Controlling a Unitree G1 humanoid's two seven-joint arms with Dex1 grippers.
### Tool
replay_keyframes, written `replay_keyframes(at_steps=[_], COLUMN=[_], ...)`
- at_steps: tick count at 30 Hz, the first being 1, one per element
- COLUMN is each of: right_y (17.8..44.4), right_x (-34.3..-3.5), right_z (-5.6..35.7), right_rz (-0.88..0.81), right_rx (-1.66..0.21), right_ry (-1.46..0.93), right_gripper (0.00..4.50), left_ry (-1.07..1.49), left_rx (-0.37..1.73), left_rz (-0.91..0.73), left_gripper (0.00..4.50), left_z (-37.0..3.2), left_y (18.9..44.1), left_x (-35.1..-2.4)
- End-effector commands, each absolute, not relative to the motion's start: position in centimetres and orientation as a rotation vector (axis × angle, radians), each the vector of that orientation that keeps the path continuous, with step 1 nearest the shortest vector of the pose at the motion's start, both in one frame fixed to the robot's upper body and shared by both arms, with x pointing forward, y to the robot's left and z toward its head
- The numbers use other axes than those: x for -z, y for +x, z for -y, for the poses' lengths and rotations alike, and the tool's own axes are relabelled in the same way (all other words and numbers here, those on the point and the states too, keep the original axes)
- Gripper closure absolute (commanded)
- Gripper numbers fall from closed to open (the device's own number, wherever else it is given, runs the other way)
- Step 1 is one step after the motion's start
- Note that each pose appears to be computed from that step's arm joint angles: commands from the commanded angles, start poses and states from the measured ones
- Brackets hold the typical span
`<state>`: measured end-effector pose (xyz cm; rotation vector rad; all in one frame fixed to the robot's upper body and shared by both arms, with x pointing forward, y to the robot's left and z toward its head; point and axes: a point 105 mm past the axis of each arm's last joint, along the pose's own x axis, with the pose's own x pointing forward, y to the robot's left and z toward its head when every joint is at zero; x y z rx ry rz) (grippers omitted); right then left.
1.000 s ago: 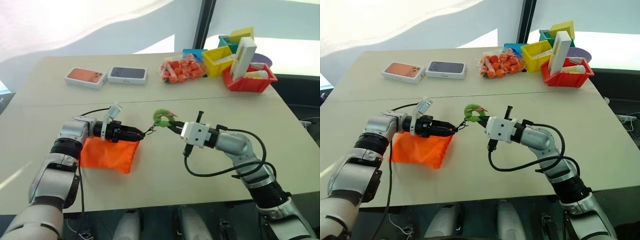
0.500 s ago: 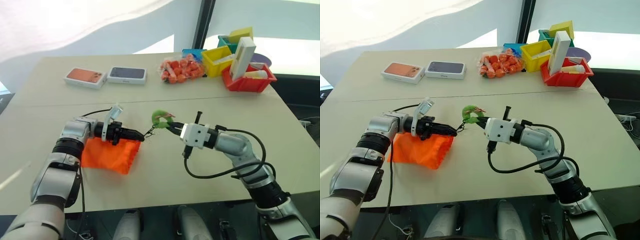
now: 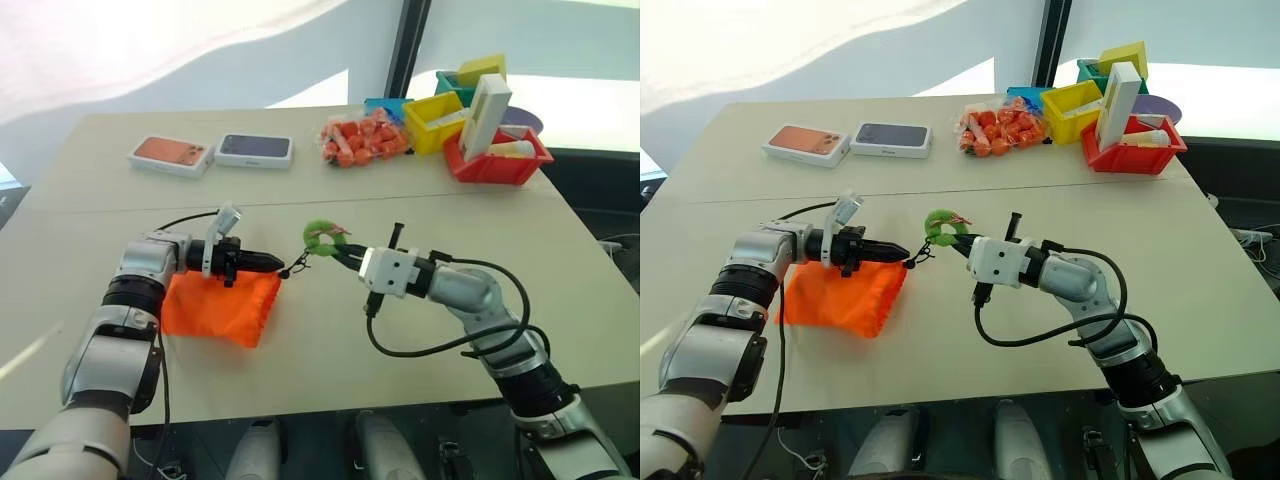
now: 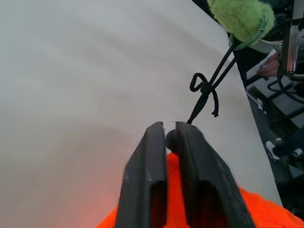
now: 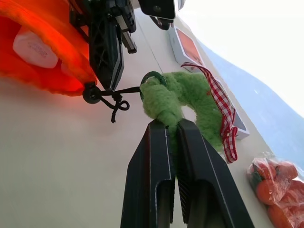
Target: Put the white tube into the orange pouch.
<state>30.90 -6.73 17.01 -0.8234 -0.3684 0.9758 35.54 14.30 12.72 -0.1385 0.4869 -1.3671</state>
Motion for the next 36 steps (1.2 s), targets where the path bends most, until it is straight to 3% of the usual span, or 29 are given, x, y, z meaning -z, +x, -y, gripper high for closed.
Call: replay_keyframes(at_steps=[1, 21, 24, 27, 36], right_y=[30.8, 30.1, 30.1, 30.1, 30.9], right_x=[-19.2, -19.9, -19.8, -19.7, -19.4], right_z=[6.7, 6.4, 6.4, 6.4, 6.9], right_rz=[0.45, 0.478, 0.475, 0.474, 0.442], right_rx=[-0.952, -0.972, -0.976, -0.977, -0.936], right_ry=[-0.801, -0.792, -0.797, -0.798, -0.802], right_gripper=[4.5, 4.5, 4.5, 4.5, 4.5], left_ry=[-0.128, -0.104, -0.111, -0.112, -0.068], left_rx=[1.36, 1.455, 1.456, 1.452, 1.408], left_rz=[-0.431, -0.478, -0.48, -0.481, -0.433], left_gripper=[2.23, 2.23, 3.04, 4.32, 4.32], left_z=[-14.5, -13.2, -13.3, -13.4, -13.9], left_y=[35.9, 35.3, 35.3, 35.3, 35.7], left_x=[-13.9, -13.6, -13.6, -13.6, -13.7])
